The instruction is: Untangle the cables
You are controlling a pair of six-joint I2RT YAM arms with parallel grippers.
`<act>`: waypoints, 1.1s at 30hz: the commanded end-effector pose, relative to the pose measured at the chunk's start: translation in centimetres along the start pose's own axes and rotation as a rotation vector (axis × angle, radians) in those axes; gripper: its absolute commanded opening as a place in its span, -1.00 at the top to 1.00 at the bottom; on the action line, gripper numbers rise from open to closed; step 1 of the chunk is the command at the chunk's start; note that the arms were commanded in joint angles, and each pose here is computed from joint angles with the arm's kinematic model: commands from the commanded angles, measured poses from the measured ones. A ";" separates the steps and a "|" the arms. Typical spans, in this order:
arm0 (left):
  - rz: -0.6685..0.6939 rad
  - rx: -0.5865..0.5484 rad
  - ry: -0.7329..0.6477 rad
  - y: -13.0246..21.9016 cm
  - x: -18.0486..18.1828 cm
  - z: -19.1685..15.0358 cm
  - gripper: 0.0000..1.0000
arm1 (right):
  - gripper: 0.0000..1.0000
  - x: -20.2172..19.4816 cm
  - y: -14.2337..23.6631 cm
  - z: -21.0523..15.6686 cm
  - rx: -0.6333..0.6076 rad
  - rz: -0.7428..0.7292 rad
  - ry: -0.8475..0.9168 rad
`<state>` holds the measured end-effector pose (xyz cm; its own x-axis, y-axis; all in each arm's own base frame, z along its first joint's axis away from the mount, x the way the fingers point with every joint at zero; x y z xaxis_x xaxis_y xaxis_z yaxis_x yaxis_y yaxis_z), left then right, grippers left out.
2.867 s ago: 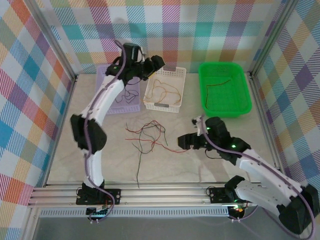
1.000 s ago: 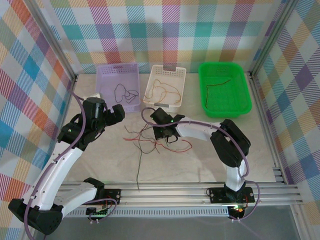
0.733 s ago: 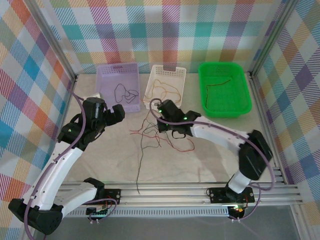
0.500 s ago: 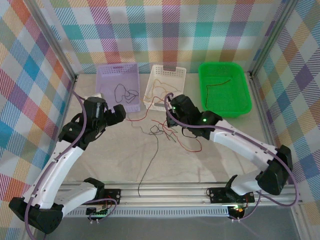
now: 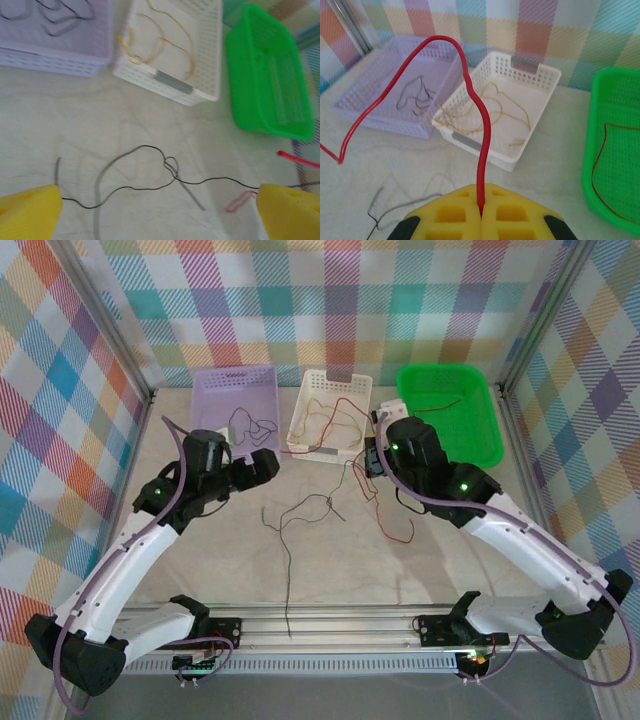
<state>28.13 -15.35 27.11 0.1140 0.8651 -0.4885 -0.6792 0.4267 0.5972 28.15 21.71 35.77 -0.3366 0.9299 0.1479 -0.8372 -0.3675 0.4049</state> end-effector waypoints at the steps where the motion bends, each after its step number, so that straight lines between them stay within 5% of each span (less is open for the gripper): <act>1: -0.197 0.026 0.037 -1.1 -3.7 -1.1 -0.98 | 1.00 0.8 1.3 1.9 -0.121 0.092 -0.026; 14: -0.525 0.039 -0.042 -3.0 -10.9 -4.6 -1.00 | 1.00 1.6 3.1 3.8 -0.156 0.319 -0.222; 21: -0.540 0.057 -0.097 -4.1 -11.8 -5.9 -1.00 | 1.00 2.7 3.8 4.1 -0.130 0.401 -0.262; 28: -0.494 0.116 -0.168 -5.6 -12.4 -7.8 -1.00 | 1.00 -1.6 3.2 4.6 -0.146 0.133 -0.275; 33: -0.330 0.123 -0.199 -5.1 -10.3 -7.2 -0.99 | 1.00 -9.6 1.4 4.2 -0.102 -0.170 -0.352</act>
<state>24.92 -29.55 22.81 0.4556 0.6403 -0.6183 -0.4337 0.7663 0.4740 29.91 17.16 39.83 -0.2529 0.8717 0.4197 -0.8743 -0.3917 0.2868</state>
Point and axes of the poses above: each hand's point on the last joint's axis, 136 mm out from that joint toward the fingers, its own y axis back along the fingers, its own x axis along the line the jaws close on, z = x × y, the point moved 1 cm from there along y, back along the fingers, and after that the axes turned 6 degrees about -y, right-handed, at the moved point
